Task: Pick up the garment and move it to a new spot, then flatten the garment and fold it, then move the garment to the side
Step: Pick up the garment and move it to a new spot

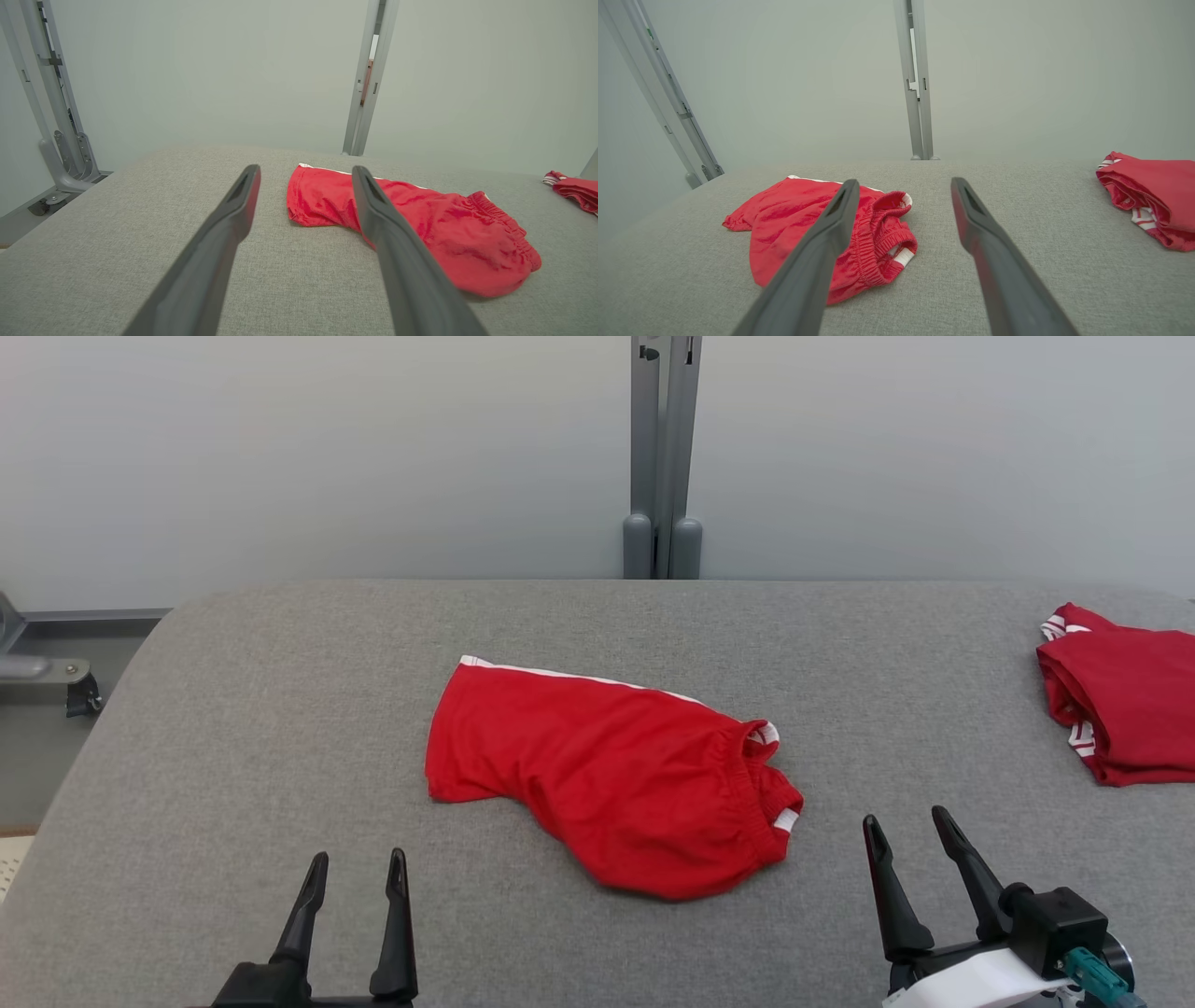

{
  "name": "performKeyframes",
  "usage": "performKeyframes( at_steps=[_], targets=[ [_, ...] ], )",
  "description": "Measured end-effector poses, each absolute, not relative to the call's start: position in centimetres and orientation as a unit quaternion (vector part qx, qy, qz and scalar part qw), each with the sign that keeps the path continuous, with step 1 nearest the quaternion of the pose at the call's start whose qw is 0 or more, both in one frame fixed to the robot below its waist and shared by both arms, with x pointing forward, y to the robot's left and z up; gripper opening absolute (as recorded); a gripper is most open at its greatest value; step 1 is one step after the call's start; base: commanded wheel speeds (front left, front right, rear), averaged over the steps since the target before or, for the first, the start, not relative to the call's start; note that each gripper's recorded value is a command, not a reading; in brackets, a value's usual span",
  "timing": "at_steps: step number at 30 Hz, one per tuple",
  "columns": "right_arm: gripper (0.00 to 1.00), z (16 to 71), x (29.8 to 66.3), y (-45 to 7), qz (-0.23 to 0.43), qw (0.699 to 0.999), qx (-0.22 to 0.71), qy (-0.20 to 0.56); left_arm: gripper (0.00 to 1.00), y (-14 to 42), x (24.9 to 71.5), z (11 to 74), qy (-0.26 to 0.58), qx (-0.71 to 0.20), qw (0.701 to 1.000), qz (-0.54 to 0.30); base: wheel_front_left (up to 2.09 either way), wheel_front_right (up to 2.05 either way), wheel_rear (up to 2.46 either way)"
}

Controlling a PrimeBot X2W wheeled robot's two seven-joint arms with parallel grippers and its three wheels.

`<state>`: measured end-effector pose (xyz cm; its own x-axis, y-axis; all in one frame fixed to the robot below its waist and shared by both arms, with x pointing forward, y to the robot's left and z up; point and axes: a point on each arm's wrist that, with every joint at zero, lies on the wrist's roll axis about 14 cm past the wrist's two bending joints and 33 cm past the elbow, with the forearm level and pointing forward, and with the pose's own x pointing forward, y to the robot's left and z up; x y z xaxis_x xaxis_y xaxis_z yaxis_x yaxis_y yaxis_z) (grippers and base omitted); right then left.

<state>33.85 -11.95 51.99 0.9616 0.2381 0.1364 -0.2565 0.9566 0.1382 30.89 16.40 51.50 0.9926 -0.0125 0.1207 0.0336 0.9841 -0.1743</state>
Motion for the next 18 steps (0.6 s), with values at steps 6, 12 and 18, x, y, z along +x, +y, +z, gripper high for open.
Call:
performKeyframes(
  at_steps=[6,12,18],
  targets=[
    [1.00,51.9,33.6,-12.4,0.117,0.988,0.078,-0.058,1.00,15.7,31.1,51.5,-0.059,-0.088,0.994,-0.023,0.00,0.00,0.00],
    [1.00,51.7,33.5,-12.6,0.115,0.989,0.079,-0.057,1.00,15.3,31.2,51.4,-0.057,-0.085,0.994,-0.030,0.00,0.00,0.00],
    [1.00,51.7,33.4,-12.7,0.112,0.989,0.079,-0.057,1.00,15.0,31.2,51.4,-0.056,-0.085,0.994,-0.035,0.00,0.00,0.00]
  ],
)
